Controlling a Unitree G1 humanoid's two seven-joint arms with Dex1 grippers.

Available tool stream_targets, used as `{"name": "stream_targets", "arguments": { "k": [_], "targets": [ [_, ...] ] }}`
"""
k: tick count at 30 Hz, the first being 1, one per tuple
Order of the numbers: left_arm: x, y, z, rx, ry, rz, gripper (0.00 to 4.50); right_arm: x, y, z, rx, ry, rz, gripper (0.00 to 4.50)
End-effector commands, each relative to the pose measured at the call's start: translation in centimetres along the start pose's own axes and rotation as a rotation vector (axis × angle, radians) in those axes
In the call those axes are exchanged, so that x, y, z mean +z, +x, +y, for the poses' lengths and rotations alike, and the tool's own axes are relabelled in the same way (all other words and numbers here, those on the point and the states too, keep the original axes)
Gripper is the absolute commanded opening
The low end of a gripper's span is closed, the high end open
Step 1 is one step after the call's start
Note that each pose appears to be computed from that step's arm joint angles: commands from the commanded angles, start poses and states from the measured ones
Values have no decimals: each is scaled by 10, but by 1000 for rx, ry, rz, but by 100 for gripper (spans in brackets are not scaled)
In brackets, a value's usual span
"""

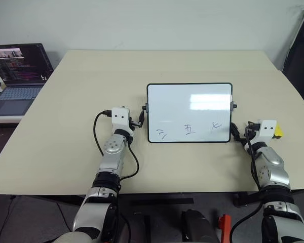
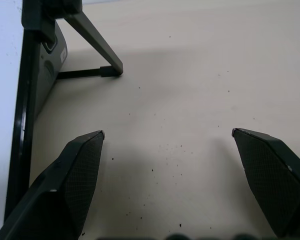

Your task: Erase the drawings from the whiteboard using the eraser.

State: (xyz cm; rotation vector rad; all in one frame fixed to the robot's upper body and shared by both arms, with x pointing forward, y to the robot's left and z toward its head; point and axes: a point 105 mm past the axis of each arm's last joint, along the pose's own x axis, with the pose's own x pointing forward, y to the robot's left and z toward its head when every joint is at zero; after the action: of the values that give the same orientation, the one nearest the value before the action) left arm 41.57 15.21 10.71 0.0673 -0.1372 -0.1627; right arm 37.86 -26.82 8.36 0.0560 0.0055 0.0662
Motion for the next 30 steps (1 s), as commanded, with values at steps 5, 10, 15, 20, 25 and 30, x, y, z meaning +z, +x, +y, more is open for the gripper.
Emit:
{"name": "stream_targets", "arguments": {
  "k": [5,10,15,20,25,30],
  "targets": [
    [8,3,2,-42,-1,-26,450,22,4,-1,-4,-18,-73,449],
    [11,3,1,-67,3,-29,450,28,4,-5,14,-33,-76,449],
    [28,-1,8,-152,-7,-41,450,37,-2,-13,30,-52,-89,449],
    [59,-31,32,-419,-5,-36,450,61,-13,-36,-3,-59,-123,449],
    [110,-75,-33,-961,-148,2,450,85,-24,-67,-42,-71,-136,449],
    [112,-91,-114,-1236,-151,51,450,91,-28,-92,-78,-91,-107,449]
  ]
}}
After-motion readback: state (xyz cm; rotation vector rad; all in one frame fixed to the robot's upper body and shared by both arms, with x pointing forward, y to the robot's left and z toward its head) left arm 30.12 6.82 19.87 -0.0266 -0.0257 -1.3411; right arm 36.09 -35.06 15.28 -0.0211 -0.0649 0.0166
